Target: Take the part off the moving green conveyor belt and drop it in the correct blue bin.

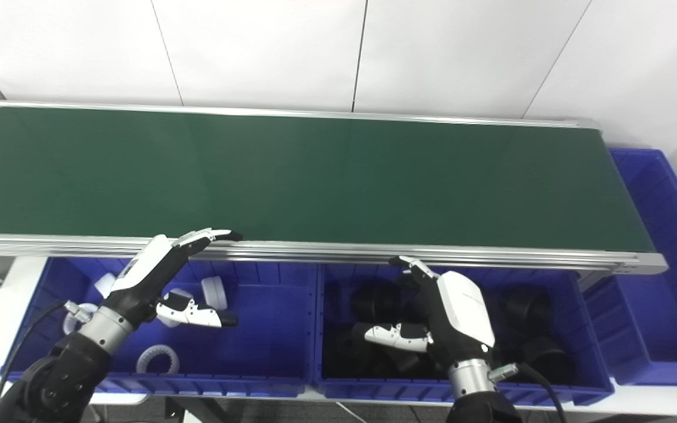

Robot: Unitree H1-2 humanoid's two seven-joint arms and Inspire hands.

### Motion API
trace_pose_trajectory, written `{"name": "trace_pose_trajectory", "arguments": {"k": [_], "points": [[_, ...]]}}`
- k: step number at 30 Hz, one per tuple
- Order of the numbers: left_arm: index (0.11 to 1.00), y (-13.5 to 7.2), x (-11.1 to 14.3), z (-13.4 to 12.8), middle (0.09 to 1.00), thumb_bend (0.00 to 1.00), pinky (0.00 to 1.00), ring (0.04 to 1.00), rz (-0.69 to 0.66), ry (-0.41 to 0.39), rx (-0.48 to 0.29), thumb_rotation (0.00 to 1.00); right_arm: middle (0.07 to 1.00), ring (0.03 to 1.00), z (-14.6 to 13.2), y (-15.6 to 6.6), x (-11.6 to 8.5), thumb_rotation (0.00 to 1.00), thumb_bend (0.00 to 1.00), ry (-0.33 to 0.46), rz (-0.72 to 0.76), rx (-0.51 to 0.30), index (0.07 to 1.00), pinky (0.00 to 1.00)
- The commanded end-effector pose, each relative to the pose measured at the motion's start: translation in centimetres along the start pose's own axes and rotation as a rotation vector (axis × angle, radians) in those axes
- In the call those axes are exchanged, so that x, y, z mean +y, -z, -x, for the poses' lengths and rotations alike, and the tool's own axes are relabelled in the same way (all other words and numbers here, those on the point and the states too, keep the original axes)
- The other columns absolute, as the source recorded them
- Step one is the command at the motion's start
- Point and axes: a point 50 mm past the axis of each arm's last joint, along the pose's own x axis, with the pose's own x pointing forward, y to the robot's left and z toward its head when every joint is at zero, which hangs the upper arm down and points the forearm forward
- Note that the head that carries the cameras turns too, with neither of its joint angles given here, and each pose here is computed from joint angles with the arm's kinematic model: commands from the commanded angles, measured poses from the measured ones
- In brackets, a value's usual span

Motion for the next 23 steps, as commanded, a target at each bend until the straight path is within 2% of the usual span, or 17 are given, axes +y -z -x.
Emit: {"name": "trace_pose_trajectory", "arguments": {"k": [1,23], "points": [[0.815,-0.67,0.89,-0.25,0.851,0.92,0.94,0.904,-0.009,-0.041,-0.033,0.45,0.704,0.733,0.17,-0.6,-0.98,0.44,0.78,0.044,0.002,-0.017,0.805,0.71],[0.807,-0.15,0.82,-0.41,0.855,0.86,0.92,0.904,-0.026,-0.044,-0.025,0.4,0.72,0.741,-0.02,-0.49,-0.92,0.44,0.79,0.041,-0.004,-0.017,0.814,0.72]]}}
